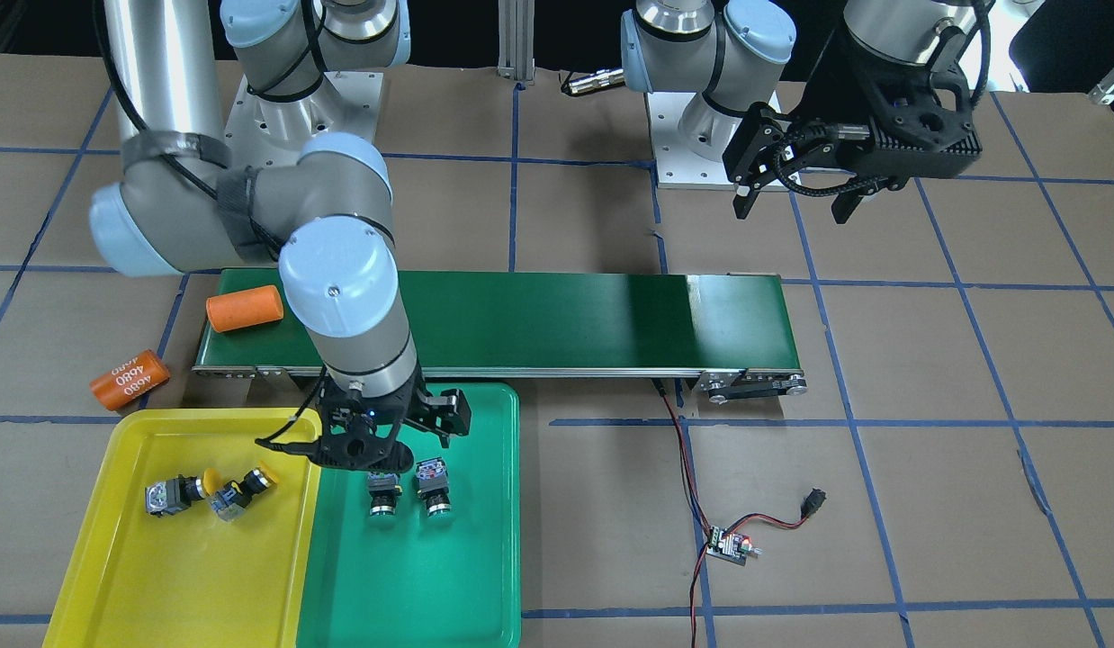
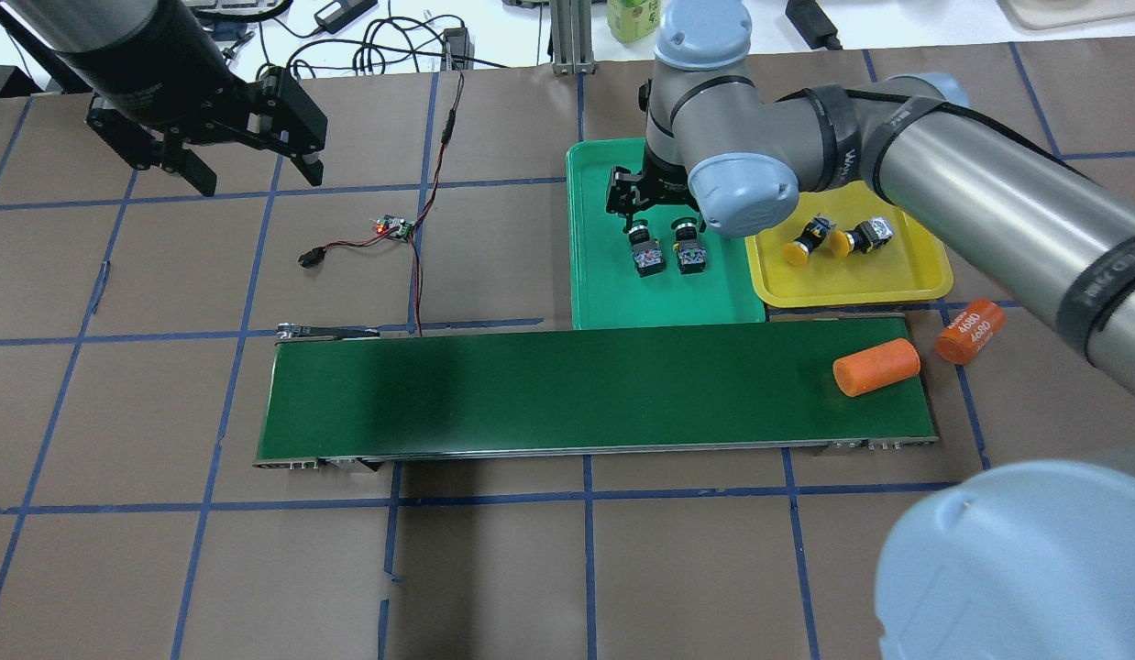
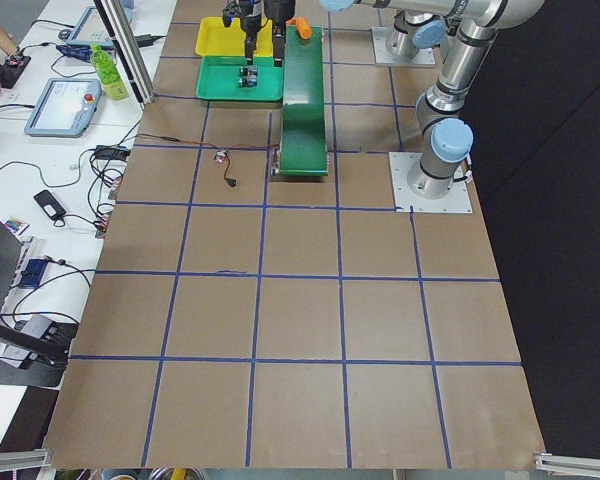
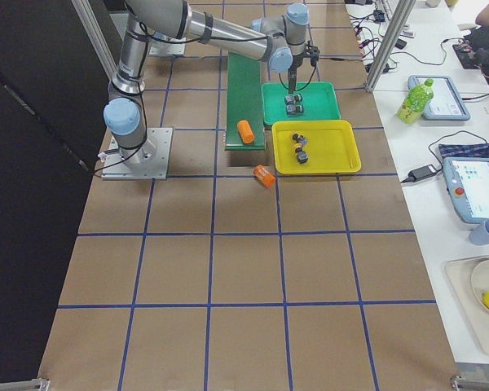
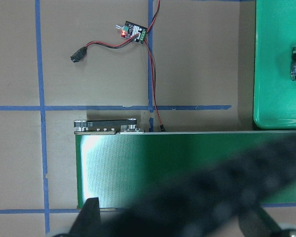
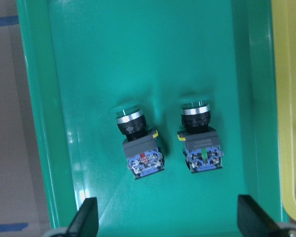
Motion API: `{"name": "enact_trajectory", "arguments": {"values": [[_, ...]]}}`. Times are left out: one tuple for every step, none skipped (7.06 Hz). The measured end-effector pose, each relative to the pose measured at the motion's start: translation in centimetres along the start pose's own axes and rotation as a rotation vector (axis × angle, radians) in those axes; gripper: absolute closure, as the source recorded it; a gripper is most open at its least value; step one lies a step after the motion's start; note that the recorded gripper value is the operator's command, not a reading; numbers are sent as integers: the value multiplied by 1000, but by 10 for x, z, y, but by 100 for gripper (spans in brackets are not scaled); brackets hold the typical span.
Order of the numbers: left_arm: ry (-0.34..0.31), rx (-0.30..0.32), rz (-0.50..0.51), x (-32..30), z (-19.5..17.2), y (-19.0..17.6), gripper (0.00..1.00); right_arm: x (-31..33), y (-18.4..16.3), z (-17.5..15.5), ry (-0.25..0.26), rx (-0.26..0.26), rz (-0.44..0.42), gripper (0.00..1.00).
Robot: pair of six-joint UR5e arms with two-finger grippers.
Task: Sort buttons by color to trays
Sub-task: 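Place the green button in the green tray with the right gripper, then move the right gripper up over the yellow tray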
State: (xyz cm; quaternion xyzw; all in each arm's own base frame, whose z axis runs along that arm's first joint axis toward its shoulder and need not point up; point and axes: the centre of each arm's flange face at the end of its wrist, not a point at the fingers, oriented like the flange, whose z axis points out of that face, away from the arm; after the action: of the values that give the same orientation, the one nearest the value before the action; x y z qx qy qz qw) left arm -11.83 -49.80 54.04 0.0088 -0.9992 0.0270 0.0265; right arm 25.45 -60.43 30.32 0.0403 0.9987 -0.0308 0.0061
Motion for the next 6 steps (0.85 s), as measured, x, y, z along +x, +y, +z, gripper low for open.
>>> {"name": "enact_trajectory", "arguments": {"values": [[0,0,0,0,0,0,0,11,15,-36,7,-22,8,0],[0,1,0,0,0,0,0,21,34,-70,13,-46,4,0],[0,2,-1,0,-1,0,0,31,56,-104,19,-66,-16,0],[0,2,0,-1,-1,0,0,43,80,-135,28,-97,-24,0],[0,3,0,-1,-2,1,0,53,99,-155,31,-133,-21,0],[1,4,-1,-1,-2,1,0,59,112,-164,28,-155,-14,0]]}}
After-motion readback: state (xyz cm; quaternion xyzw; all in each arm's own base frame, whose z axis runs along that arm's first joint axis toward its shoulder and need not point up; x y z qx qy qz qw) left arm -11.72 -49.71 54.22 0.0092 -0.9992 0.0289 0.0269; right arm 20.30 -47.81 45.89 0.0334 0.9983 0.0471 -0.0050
